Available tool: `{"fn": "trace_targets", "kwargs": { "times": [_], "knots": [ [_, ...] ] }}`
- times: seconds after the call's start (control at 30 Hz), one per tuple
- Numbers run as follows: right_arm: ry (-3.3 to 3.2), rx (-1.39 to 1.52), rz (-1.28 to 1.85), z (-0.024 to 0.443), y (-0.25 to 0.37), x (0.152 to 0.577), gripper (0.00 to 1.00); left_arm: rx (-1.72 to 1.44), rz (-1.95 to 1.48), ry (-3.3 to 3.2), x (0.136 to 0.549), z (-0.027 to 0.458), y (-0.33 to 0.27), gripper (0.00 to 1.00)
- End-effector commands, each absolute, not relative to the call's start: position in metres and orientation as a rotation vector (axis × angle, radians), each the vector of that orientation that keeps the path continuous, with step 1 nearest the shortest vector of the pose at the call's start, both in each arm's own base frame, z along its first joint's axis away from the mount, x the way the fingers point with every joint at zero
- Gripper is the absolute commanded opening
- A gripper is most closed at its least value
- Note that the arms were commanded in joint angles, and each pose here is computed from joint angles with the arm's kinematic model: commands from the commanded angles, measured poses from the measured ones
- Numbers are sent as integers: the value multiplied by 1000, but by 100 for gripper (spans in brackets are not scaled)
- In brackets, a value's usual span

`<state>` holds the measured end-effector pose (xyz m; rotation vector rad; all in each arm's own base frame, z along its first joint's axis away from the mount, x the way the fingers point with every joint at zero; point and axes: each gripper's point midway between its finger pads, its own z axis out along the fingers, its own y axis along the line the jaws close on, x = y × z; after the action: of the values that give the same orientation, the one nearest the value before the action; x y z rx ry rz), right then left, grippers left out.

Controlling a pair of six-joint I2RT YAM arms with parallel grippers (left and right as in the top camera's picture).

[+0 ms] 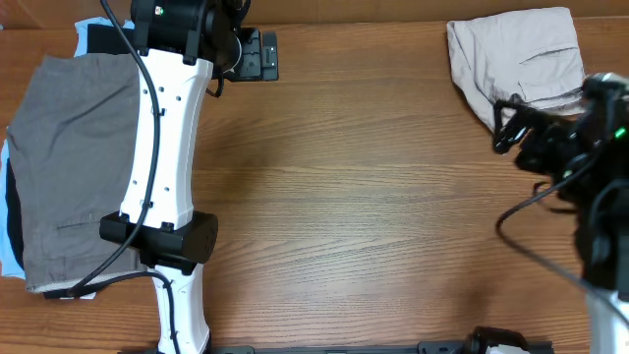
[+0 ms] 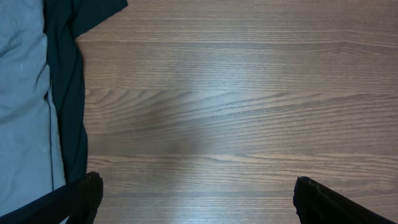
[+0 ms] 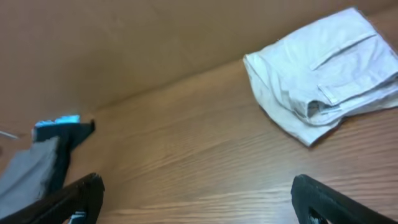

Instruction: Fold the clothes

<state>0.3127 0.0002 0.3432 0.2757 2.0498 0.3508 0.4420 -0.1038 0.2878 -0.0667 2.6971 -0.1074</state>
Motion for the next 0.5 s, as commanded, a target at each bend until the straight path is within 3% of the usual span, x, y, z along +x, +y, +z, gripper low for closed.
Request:
{"fn": "trace_targets", "kwargs": {
  "times": [0.0, 0.47],
  "knots": [
    [1994, 317, 226, 321, -13, 303, 100, -83, -106, 2709, 445, 282, -103, 100],
    [1708, 158, 293, 196, 20, 267, 100, -84, -106, 2709, 445, 282, -103, 100]
  ]
}}
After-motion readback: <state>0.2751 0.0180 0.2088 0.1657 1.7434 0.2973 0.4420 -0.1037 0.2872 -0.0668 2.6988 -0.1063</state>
